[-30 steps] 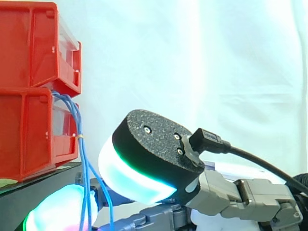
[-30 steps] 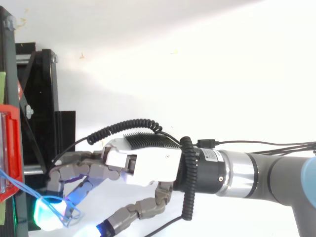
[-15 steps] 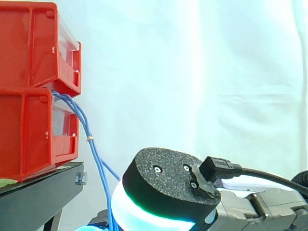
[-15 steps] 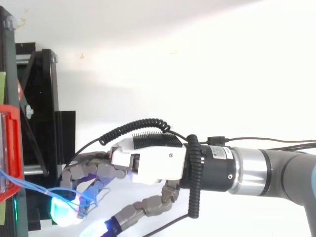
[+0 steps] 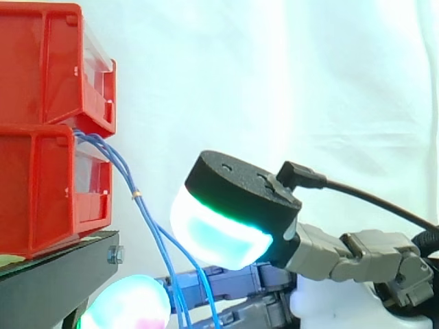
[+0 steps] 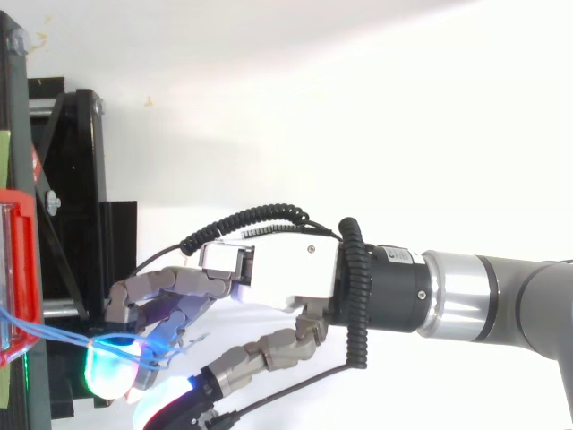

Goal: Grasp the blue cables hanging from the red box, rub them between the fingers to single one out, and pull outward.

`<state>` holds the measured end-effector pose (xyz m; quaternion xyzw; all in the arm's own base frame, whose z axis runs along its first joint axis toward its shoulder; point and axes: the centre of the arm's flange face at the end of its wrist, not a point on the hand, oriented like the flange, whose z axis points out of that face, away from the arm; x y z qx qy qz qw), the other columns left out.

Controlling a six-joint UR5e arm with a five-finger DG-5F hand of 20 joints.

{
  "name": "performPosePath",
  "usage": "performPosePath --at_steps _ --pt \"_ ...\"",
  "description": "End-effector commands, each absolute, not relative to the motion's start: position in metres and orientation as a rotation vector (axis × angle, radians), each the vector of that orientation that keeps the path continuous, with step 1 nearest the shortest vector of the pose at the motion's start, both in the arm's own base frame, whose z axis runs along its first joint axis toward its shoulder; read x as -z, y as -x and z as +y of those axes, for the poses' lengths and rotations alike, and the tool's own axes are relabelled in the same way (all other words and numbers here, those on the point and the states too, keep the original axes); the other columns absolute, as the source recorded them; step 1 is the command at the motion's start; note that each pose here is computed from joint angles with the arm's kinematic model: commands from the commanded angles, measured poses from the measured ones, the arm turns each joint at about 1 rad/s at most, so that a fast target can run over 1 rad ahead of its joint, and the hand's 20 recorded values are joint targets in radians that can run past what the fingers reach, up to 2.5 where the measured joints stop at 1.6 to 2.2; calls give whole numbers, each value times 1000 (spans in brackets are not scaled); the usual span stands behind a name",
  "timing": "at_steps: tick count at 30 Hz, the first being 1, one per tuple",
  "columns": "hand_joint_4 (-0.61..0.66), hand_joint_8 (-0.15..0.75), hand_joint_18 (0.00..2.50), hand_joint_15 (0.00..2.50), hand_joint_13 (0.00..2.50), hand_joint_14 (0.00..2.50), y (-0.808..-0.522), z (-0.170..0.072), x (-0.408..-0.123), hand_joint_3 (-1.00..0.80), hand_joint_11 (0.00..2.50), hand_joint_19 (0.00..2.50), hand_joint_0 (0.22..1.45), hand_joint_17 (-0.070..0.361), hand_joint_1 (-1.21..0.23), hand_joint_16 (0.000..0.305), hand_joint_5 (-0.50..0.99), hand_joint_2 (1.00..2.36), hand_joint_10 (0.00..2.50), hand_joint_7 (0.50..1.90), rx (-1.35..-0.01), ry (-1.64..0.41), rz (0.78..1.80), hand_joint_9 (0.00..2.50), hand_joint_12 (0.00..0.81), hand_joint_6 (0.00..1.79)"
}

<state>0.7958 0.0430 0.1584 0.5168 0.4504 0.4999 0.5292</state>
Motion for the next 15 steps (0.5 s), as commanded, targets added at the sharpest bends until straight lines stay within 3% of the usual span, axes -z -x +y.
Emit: performPosePath --at_steps 1,9,15 --pt "188 234 276 295 518 12 -797 43 -166 -423 408 189 573 108 -673 48 -57 1006 13 1316 -1198 -1225 1070 824 336 511" --pt "192 237 285 301 522 12 -796 41 -189 -421 407 200 573 109 -672 48 -57 1007 15 1314 -1163 -1186 1076 823 333 512" --pt "195 234 294 300 525 14 -796 40 -189 -420 397 199 575 108 -673 48 -57 1006 13 1317 -1160 -1186 1074 824 334 516"
